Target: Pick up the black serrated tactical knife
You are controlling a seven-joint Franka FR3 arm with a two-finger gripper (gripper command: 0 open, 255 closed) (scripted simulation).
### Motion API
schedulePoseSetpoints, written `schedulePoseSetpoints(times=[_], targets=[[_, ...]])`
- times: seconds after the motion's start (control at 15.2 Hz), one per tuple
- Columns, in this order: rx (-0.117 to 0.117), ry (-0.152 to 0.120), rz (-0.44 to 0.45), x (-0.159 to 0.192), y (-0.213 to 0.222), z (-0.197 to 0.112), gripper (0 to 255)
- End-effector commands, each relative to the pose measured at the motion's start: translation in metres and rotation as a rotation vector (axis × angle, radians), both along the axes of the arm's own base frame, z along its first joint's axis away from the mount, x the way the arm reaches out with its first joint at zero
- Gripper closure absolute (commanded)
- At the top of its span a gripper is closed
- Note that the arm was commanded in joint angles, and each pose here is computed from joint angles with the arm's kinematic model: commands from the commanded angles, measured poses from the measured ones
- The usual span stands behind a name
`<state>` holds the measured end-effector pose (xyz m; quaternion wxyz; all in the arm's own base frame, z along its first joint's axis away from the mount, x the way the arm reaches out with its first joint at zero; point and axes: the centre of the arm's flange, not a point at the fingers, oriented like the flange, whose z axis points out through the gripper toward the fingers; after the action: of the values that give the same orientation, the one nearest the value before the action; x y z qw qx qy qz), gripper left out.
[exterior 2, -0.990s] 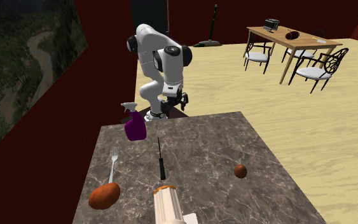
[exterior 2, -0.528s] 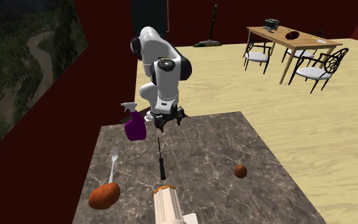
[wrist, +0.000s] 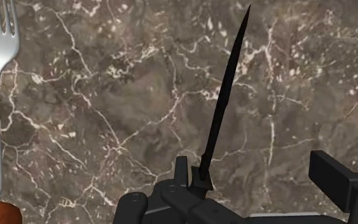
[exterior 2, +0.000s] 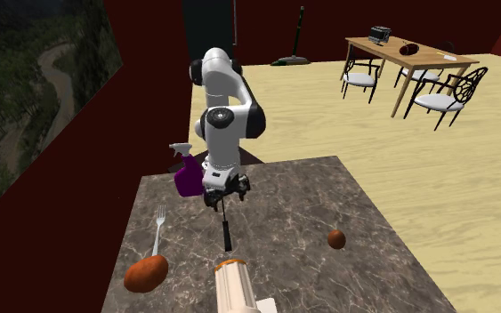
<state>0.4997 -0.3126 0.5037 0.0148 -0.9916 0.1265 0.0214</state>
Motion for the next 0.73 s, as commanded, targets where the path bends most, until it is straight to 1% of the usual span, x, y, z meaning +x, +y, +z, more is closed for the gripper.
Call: schedulePoseSetpoints(times=[0.0,0.13,0.59,0.66], targets=[[-0.004,0.001,-0.01,0.012,-0.022,-0.007,0],[-0.007,0.001,-0.016,0.02,-0.036,-0.011,0],[-0.007,0.001,-0.016,0.02,-0.036,-0.051,0],[-0.007,0.001,-0.017,0.02,-0.036,-0.051,0]])
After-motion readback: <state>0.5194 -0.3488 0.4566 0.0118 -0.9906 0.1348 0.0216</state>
